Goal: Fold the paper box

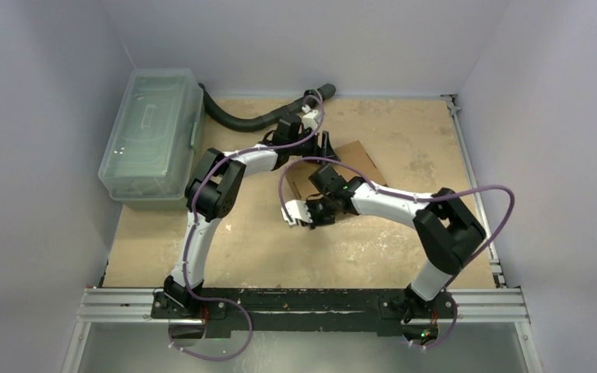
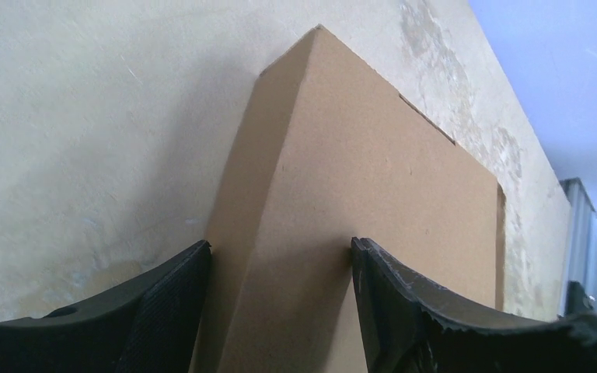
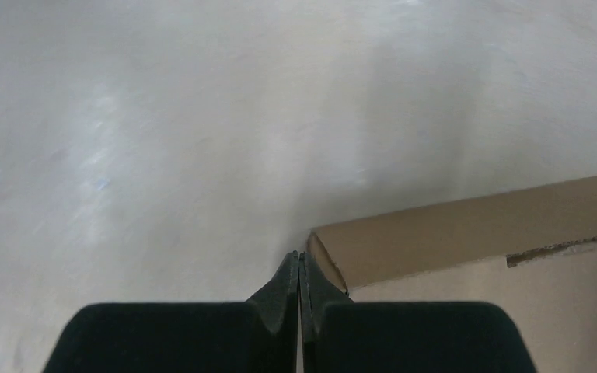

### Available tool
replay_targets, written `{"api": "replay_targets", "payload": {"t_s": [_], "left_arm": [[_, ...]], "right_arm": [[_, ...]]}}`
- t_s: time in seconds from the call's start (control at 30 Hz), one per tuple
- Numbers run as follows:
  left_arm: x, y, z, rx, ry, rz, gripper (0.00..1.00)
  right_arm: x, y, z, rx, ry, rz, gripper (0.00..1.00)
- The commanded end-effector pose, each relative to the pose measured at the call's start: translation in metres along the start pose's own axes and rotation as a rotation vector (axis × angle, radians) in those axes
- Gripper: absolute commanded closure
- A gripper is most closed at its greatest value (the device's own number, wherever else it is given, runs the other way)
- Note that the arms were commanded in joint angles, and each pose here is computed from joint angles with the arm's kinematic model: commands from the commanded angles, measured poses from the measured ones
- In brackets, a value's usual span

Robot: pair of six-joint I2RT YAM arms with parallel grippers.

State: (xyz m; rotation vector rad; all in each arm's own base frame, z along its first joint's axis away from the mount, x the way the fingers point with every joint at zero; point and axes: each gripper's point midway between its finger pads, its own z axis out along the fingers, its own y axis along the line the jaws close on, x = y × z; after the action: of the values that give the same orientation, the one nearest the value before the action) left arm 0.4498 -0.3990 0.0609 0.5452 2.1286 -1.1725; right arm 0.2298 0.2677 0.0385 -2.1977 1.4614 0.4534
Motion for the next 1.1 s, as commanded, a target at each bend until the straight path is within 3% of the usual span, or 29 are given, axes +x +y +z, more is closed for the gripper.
{"api": "replay_targets", "payload": {"t_s": [0.0, 0.1, 0.17, 0.27, 0.33, 0.53, 0.6, 0.67, 0.7, 0.77, 0.87, 1.0, 1.07], "left_arm": [[0.071, 0.01, -0.005, -0.048, 0.197, -0.113, 0.37], [0.075, 0.011, -0.006, -0.048, 0.204, -0.109, 0.37], [0.074, 0.012, -0.006, -0.05, 0.198, -0.111, 0.37], [0.069, 0.014, -0.008, -0.053, 0.179, -0.113, 0.37], [0.066, 0.013, -0.008, -0.046, 0.172, -0.112, 0.36], [0.065, 0.01, -0.006, -0.015, 0.173, -0.109, 0.36], [0.067, 0.009, -0.006, -0.01, 0.176, -0.11, 0.36], [0.069, 0.008, -0.007, -0.002, 0.181, -0.11, 0.37], [0.071, 0.006, -0.007, 0.002, 0.185, -0.111, 0.37], [0.074, 0.004, -0.007, 0.005, 0.194, -0.106, 0.37], [0.078, 0.005, -0.008, 0.003, 0.202, -0.101, 0.37], [0.076, 0.007, -0.009, -0.004, 0.2, -0.097, 0.36], [0.074, 0.008, -0.01, -0.004, 0.195, -0.091, 0.36]], "right_arm": [[-0.008, -0.115, -0.019, 0.455, 0.009, 0.17, 1.0], [-0.028, -0.098, -0.02, 0.375, -0.107, 0.184, 1.0], [-0.032, -0.065, -0.015, 0.228, -0.13, 0.128, 1.0], [-0.013, 0.008, -0.03, -0.111, -0.109, 0.006, 1.0], [0.01, 0.037, -0.051, -0.232, -0.108, -0.022, 1.0], [0.096, 0.017, -0.057, -0.011, 0.12, 0.103, 1.0], [0.102, -0.011, -0.053, 0.103, 0.132, 0.151, 1.0], [0.107, -0.059, -0.057, 0.328, 0.14, 0.278, 1.0], [0.102, -0.095, -0.066, 0.48, 0.104, 0.305, 1.0], [0.09, -0.121, -0.075, 0.563, 0.038, 0.367, 1.0], [0.073, -0.112, -0.078, 0.497, -0.018, 0.337, 1.0], [0.077, -0.026, -0.07, 0.117, 0.024, 0.162, 1.0], [0.093, 0.013, -0.077, -0.025, 0.062, 0.151, 1.0]]}}
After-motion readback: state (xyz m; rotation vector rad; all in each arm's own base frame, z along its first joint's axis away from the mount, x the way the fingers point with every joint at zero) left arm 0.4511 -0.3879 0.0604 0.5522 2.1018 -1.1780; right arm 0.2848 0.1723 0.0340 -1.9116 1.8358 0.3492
